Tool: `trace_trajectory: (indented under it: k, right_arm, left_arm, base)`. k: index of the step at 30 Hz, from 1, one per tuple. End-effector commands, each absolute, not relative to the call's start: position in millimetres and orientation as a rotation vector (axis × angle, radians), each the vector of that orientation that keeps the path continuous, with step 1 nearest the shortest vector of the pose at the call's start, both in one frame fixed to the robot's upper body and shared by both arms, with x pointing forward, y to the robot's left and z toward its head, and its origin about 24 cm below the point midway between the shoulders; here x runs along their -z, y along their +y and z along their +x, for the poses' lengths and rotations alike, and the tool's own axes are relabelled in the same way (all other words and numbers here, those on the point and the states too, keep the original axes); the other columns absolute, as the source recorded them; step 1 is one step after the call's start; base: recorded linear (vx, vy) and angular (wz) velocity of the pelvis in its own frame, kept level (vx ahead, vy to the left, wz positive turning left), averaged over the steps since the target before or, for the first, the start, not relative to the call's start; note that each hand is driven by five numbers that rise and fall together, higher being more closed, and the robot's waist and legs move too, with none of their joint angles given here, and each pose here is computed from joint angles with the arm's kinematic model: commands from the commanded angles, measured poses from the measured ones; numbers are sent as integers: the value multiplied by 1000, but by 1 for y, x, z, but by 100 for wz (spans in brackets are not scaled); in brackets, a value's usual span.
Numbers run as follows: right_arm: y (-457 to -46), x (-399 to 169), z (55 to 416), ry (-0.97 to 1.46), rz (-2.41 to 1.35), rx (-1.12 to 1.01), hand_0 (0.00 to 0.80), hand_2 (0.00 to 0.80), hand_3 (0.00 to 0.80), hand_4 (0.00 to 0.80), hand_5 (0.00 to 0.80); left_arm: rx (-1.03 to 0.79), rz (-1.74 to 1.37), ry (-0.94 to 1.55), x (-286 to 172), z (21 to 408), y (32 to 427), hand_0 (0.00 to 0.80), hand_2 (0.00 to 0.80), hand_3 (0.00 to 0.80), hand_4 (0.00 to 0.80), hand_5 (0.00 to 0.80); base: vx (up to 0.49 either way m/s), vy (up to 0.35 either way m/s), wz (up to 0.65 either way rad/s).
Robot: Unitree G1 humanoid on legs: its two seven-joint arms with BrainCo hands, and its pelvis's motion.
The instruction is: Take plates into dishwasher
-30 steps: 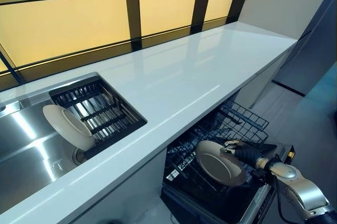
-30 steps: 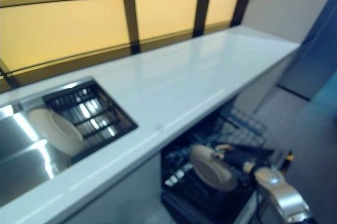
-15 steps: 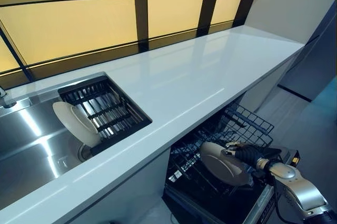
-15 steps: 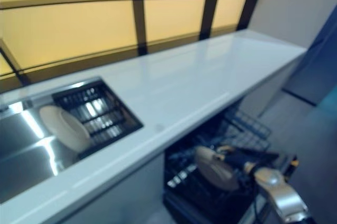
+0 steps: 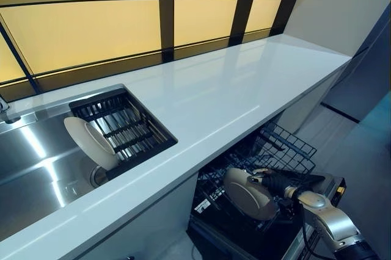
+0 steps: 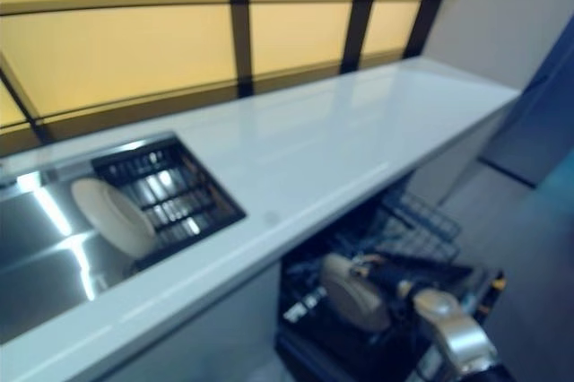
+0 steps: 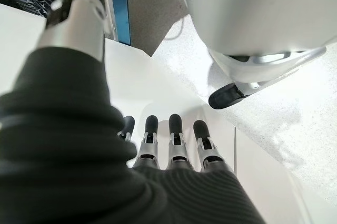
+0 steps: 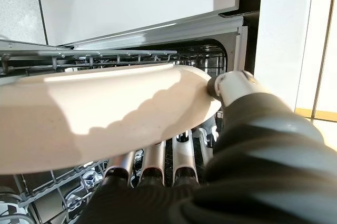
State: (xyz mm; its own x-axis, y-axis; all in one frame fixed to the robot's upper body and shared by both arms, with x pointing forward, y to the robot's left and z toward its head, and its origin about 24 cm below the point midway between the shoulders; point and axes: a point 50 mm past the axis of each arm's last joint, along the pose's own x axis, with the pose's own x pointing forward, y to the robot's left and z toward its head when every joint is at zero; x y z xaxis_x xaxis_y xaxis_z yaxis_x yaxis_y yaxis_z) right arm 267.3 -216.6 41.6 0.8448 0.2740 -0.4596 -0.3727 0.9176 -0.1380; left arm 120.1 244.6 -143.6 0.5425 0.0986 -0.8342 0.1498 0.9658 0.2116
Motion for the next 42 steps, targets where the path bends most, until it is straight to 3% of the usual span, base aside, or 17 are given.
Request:
trace_trajectory:
  k: [1,42]
  right_arm:
    - [-211,-66,286,325,-242,-333,800,800,800,800,800]
    - [-185,-37,295,356,-472,-299,800,800,800,800,800]
  left_arm:
    - [80,322,956,138,143,242,0,0,0,0,0]
    - [136,328,931,135,159,225,0,0,0,0,0]
  base:
    - [0,0,0]
    - [0,2,2]
